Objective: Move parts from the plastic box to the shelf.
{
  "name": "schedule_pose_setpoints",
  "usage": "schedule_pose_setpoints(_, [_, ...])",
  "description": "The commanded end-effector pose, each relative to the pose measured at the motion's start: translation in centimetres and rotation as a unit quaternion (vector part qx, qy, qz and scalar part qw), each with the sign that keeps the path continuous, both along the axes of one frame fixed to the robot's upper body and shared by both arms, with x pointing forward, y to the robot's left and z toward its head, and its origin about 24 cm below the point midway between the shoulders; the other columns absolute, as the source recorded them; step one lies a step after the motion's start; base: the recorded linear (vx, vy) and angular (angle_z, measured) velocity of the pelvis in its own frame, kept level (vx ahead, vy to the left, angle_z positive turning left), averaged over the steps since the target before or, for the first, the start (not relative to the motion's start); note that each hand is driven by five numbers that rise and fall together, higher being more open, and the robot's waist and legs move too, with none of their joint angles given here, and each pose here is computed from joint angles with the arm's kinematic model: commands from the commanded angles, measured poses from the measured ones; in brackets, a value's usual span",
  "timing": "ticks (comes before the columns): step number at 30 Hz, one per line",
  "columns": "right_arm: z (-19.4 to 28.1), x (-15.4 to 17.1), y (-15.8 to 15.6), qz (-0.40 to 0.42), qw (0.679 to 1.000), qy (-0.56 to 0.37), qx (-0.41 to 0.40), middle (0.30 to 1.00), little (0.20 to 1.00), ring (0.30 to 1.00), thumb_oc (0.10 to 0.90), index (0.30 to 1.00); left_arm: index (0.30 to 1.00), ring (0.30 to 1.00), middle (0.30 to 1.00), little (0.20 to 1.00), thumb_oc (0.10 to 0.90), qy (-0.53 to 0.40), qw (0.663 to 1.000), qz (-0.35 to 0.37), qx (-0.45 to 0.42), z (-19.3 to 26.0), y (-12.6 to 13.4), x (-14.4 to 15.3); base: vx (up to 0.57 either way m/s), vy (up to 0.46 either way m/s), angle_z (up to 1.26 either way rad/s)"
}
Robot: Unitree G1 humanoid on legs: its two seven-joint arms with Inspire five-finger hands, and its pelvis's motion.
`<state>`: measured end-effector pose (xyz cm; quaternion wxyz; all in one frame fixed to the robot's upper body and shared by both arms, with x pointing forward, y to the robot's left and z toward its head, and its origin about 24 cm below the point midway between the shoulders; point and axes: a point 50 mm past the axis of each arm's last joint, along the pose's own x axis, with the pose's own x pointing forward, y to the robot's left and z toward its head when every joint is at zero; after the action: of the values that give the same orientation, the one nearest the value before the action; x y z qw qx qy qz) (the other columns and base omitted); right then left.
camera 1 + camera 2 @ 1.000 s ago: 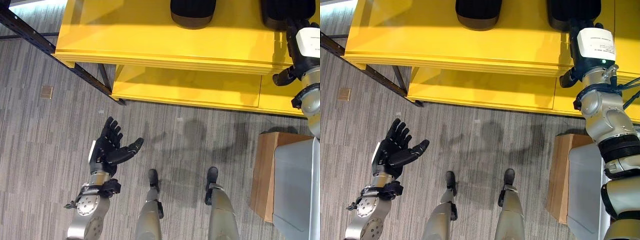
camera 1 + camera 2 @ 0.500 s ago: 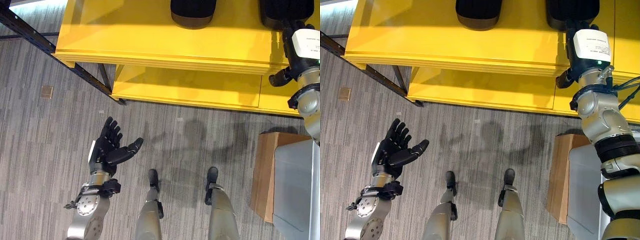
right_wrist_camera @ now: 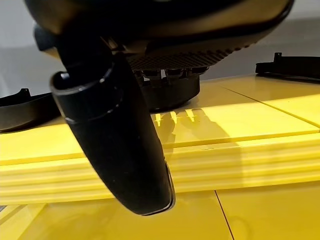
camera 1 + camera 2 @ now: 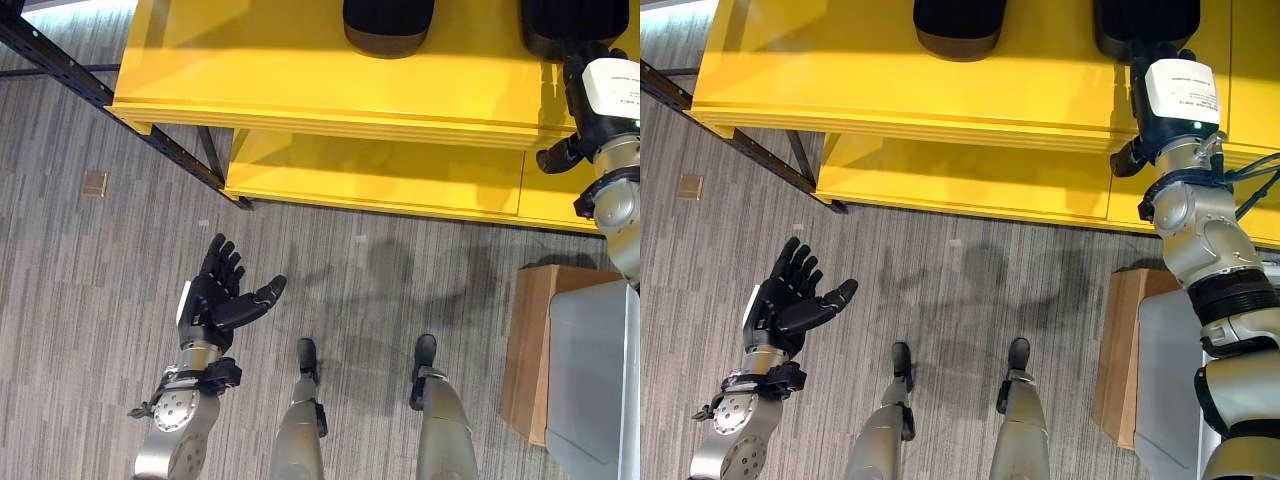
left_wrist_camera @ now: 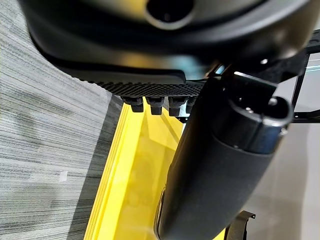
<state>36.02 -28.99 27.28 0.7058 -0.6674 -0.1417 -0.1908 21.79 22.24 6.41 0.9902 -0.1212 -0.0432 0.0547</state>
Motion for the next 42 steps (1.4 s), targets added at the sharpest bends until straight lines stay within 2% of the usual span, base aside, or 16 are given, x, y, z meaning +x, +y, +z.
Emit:
schedule_pose_setpoints(1, [8.0,-1.6,1.9,0.036,0.987,-0.159,-0.009,1.000,1.000,1.000,0.900,1.000,1.000,1.000,1.000,1.000,0.900,-0.128,0.992,0.013,0.000,4.5,0.4,0.2,0.00,0.000,0.00])
schedule_pose_setpoints(15, [8.0,-3.1,1.8,0.059,0.982,-0.176,-0.017,1.000,1.000,1.000,0.900,1.000,1.000,1.000,1.000,1.000,0.900,-0.123,0.992,0.006,0.013,4.4,0.3,0.4,0.00,0.001,0.00])
schedule_pose_setpoints(23, [6.4,-4.2,1.4,0.074,0.983,-0.168,-0.011,1.000,1.000,1.000,0.900,1.000,1.000,1.000,1.000,1.000,0.900,-0.122,0.992,0.001,0.020,4.5,0.3,0.3,0.00,0.001,0.01])
schedule_pose_setpoints(34, [-1.8,-6.2,0.5,0.096,0.986,-0.106,0.081,1.000,1.000,1.000,0.900,1.000,1.000,1.000,1.000,1.000,0.900,-0.116,0.993,-0.006,0.026,4.3,-0.2,0.3,0.01,0.003,0.03])
schedule_pose_setpoints(36, [-4.0,-7.3,1.1,0.123,0.981,-0.094,0.116,1.000,1.000,1.000,0.900,1.000,1.000,1.000,1.000,1.000,0.900,-0.114,0.993,-0.007,0.026,4.1,-0.3,0.1,0.04,-0.027,0.01])
schedule_pose_setpoints(39, [-4.7,-7.8,1.4,0.130,0.980,-0.088,0.125,1.000,1.000,1.000,0.900,1.000,1.000,1.000,1.000,1.000,0.900,-0.109,0.994,-0.007,0.028,4.0,-0.3,0.0,0.01,-0.012,-0.05])
schedule_pose_setpoints(42, [-6.6,-9.9,2.1,0.173,0.965,-0.074,0.180,1.000,1.000,1.000,0.900,1.000,1.000,1.000,1.000,1.000,0.900,-0.098,0.995,0.010,0.032,3.4,0.2,-0.5,0.03,-0.057,-0.17])
